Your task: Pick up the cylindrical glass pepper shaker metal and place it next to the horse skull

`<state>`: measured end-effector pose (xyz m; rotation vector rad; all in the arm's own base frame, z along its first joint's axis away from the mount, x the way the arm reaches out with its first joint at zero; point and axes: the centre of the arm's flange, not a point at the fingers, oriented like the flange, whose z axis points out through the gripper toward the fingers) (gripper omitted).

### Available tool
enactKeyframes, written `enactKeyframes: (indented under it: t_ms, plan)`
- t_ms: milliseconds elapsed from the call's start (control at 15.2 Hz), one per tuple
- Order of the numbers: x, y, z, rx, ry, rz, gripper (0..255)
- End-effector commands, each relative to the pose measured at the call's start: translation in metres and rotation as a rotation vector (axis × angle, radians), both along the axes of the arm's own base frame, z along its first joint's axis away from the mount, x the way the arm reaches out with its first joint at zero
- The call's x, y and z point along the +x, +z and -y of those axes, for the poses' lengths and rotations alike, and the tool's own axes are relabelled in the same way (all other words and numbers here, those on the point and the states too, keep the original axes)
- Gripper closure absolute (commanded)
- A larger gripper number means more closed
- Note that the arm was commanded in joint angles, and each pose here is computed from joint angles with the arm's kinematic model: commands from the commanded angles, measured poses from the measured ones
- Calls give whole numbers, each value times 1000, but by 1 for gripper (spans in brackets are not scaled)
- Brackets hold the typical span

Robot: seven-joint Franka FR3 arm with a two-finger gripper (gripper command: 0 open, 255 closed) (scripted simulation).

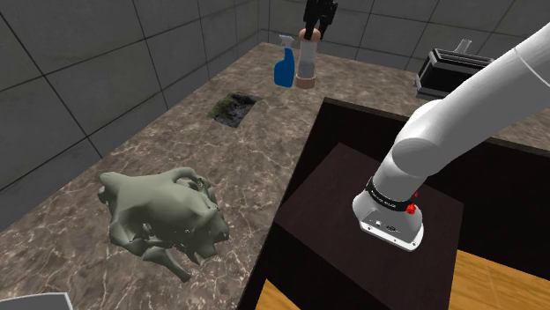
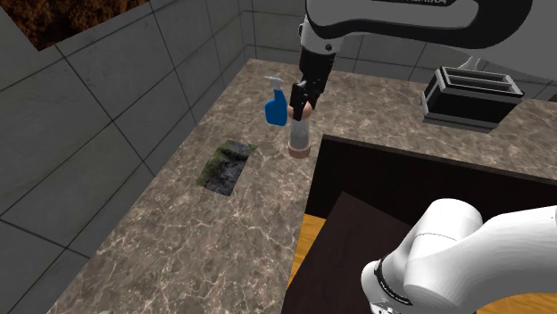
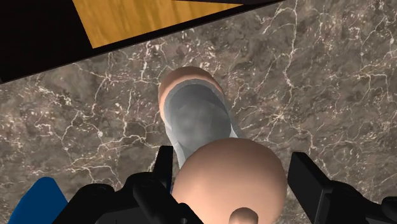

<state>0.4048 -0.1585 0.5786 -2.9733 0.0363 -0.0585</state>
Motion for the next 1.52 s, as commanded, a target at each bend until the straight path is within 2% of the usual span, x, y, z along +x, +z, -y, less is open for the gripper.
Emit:
enactKeyframes:
  t_ms: [0,1452]
  plan:
    - [0,11,1,0,0,0,255]
    - [0,127,1,0,0,0,255]
